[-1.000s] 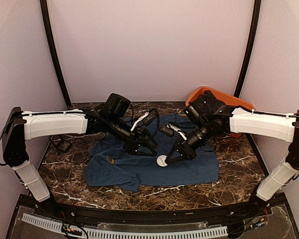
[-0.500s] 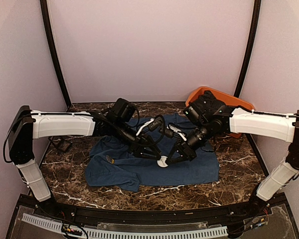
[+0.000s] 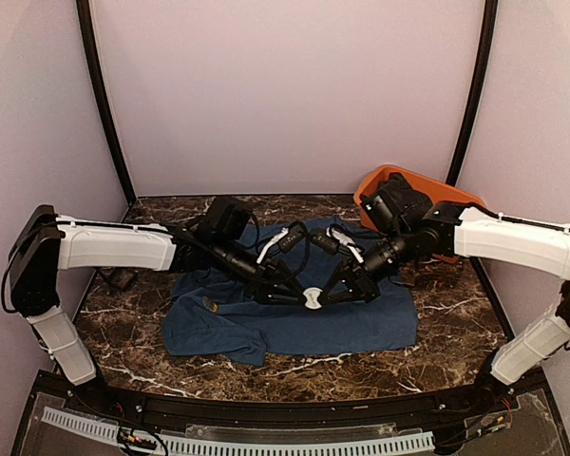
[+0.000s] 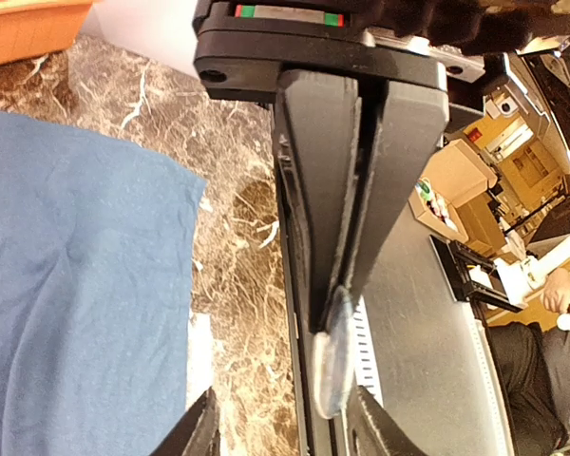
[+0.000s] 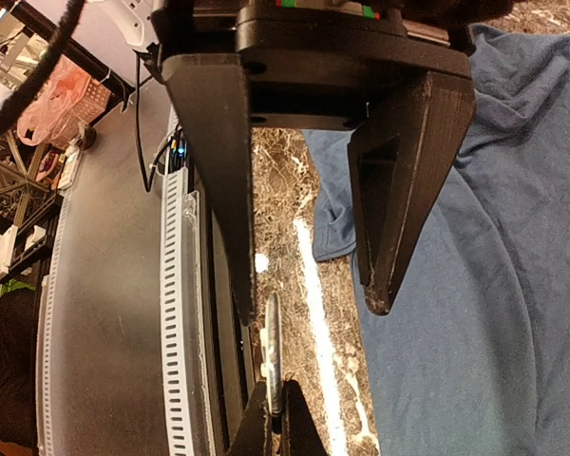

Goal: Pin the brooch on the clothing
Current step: Pass from the right arm to the left, then pass from the left arm to the right, then open the brooch at the center of the board.

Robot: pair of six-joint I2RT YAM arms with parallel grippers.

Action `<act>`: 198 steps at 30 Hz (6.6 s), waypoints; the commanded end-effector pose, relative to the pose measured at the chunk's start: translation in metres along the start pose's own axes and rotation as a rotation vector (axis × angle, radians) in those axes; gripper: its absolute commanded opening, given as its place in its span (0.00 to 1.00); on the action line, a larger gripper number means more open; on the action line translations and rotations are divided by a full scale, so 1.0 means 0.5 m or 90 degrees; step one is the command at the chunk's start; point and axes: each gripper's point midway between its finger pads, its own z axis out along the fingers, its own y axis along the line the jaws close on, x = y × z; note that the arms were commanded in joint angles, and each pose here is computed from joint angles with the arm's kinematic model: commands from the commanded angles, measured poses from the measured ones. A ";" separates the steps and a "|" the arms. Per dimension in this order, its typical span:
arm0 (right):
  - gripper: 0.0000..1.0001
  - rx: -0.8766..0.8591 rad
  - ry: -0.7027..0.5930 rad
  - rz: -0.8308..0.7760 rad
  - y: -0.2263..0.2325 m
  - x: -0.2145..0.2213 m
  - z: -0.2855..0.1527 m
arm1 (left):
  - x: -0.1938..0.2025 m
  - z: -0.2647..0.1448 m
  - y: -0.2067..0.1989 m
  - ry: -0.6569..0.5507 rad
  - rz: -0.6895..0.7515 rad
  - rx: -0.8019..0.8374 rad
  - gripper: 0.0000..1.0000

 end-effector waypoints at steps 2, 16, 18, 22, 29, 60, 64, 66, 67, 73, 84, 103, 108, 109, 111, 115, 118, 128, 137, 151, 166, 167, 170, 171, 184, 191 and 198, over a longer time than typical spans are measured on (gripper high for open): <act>0.00 0.006 -0.025 -0.012 -0.003 -0.012 -0.005 | -0.053 -0.029 -0.023 -0.065 0.031 0.002 0.42; 0.00 0.018 -0.038 -0.022 0.000 -0.022 -0.017 | -0.053 -0.024 -0.039 -0.059 0.008 0.049 0.25; 0.00 0.022 -0.041 -0.023 -0.001 -0.024 -0.019 | -0.051 -0.024 -0.041 -0.056 0.007 0.052 0.29; 0.00 0.026 -0.046 -0.023 -0.005 -0.028 -0.024 | -0.048 -0.023 -0.043 -0.051 0.004 0.060 0.29; 0.00 0.020 -0.059 -0.027 0.001 -0.039 -0.032 | -0.048 -0.017 -0.037 -0.045 -0.002 0.061 0.18; 0.37 0.022 -0.220 0.028 -0.038 -0.074 -0.078 | -0.102 -0.045 -0.046 -0.163 0.026 0.036 0.01; 0.37 0.001 -0.216 0.042 -0.045 -0.071 -0.062 | -0.104 -0.045 -0.048 -0.164 0.025 0.040 0.01; 0.36 -0.010 -0.219 0.037 -0.042 -0.074 -0.060 | -0.102 -0.045 -0.047 -0.163 0.024 0.040 0.01; 0.34 -0.011 -0.221 0.035 -0.040 -0.076 -0.061 | -0.102 -0.044 -0.047 -0.163 0.023 0.041 0.01; 0.16 -0.008 -0.218 0.034 -0.043 -0.072 -0.060 | -0.095 -0.043 -0.044 -0.152 0.017 0.042 0.01; 0.00 -0.015 -0.196 0.037 -0.040 -0.058 -0.054 | -0.095 -0.041 -0.039 -0.134 0.009 0.041 0.37; 0.00 -0.085 -0.155 0.066 -0.015 -0.056 -0.046 | -0.080 -0.045 -0.022 -0.033 0.114 -0.060 0.62; 0.00 -0.098 -0.147 0.077 -0.018 -0.055 -0.038 | -0.081 -0.030 -0.035 -0.028 0.128 -0.045 0.62; 0.00 -0.098 -0.147 0.078 -0.019 -0.055 -0.037 | -0.081 -0.027 -0.037 -0.026 0.128 -0.041 0.61; 0.00 -0.098 -0.146 0.079 -0.020 -0.055 -0.037 | -0.081 -0.021 -0.039 -0.024 0.128 -0.036 0.59; 0.00 -0.099 -0.146 0.079 -0.020 -0.055 -0.036 | -0.081 -0.012 -0.044 -0.019 0.131 -0.029 0.50; 0.00 -0.103 -0.144 0.081 -0.019 -0.054 -0.035 | -0.078 -0.004 -0.044 -0.013 0.131 -0.027 0.43; 0.00 -0.123 -0.149 0.068 -0.007 -0.062 -0.041 | -0.060 0.010 -0.043 0.015 0.135 -0.031 0.39; 0.00 -0.132 -0.148 0.067 -0.002 -0.063 -0.041 | -0.067 0.013 -0.045 0.007 0.138 -0.028 0.25; 0.00 -0.141 -0.144 0.072 -0.001 -0.057 -0.037 | -0.071 0.016 -0.043 -0.002 0.134 -0.024 0.09; 0.00 -0.146 -0.130 0.072 0.002 -0.047 -0.017 | -0.086 0.027 -0.026 -0.048 0.085 -0.027 0.01; 0.00 -0.147 -0.131 0.072 0.003 -0.048 -0.016 | -0.086 0.027 -0.024 -0.050 0.085 -0.031 0.01; 0.00 -0.149 -0.131 0.071 0.006 -0.051 -0.015 | -0.089 0.026 -0.001 -0.055 0.072 -0.071 0.01; 0.00 -0.150 -0.131 0.073 0.006 -0.052 -0.013 | -0.089 0.024 0.003 -0.055 0.070 -0.081 0.01; 0.00 -0.160 -0.148 0.097 0.010 -0.079 -0.006 | -0.107 -0.013 0.031 -0.111 0.088 -0.201 0.02; 0.00 -0.139 -0.135 0.122 -0.013 -0.068 0.009 | -0.117 -0.007 0.007 -0.149 0.073 -0.147 0.10; 0.00 -0.129 -0.137 0.118 -0.012 -0.066 0.005 | -0.125 -0.020 0.001 -0.172 0.076 -0.152 0.10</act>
